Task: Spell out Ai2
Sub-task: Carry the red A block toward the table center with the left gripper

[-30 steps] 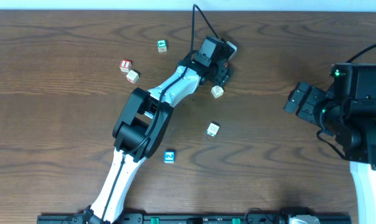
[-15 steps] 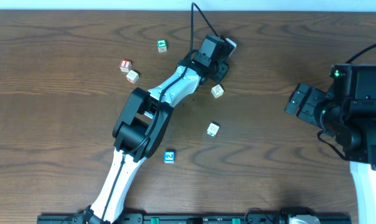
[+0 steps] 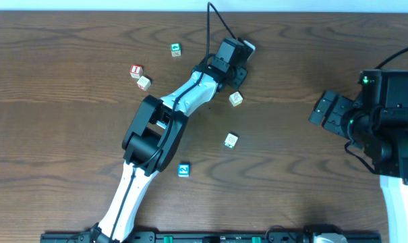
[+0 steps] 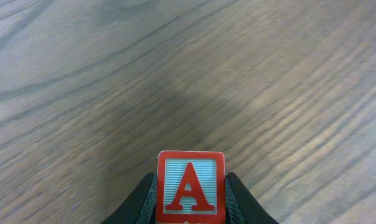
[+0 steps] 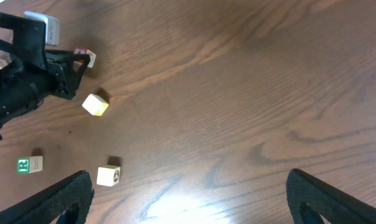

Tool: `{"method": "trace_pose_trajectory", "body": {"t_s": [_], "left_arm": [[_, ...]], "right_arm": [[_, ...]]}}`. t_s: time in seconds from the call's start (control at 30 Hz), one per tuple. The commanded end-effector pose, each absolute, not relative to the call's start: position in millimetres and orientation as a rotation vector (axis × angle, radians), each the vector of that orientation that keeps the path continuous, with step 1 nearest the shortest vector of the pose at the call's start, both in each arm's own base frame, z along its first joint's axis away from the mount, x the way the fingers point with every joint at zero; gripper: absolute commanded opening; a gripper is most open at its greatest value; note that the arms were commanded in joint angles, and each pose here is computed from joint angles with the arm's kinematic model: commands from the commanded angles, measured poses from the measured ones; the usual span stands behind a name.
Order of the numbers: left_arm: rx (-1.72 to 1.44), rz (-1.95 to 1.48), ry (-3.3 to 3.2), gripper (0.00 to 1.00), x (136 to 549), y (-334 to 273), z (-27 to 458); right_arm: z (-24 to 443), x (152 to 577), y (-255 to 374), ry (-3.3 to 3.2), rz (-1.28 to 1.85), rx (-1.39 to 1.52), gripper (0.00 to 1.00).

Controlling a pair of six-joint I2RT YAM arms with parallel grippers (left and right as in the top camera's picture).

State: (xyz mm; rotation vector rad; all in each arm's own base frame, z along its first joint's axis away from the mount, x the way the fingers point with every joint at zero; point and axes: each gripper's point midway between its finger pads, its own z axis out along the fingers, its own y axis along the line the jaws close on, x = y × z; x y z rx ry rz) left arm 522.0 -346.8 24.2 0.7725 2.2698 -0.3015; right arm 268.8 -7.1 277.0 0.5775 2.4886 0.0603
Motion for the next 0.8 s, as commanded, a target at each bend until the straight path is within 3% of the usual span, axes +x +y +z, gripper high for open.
{"method": "trace_pose_trajectory", "body": {"t_s": [0.0,0.13,0.33,0.6,0.77], "left_arm": [[0.692,-0.195,2.277,0.21,531,-330,44],[0.658,-0.105,2.298,0.15,526,-311,75],[0.551,0.032,2.312,0.15,511,-276,137],[0.367,0.031,2.426,0.15,454,-225,211],[0.270,0.029,2.560,0.13,415,-190,222]], "right_arm": [[283,268,-11,2.471,0.044,0.574,0.99],[282,267,-11,2.471,0.045,0.575,0.99],[281,266,-11,2.480,0.042,0.576,0.99],[276,257,-11,2.522,0.028,0.581,0.99],[274,255,-11,2.531,0.025,0.583,0.99]]}}
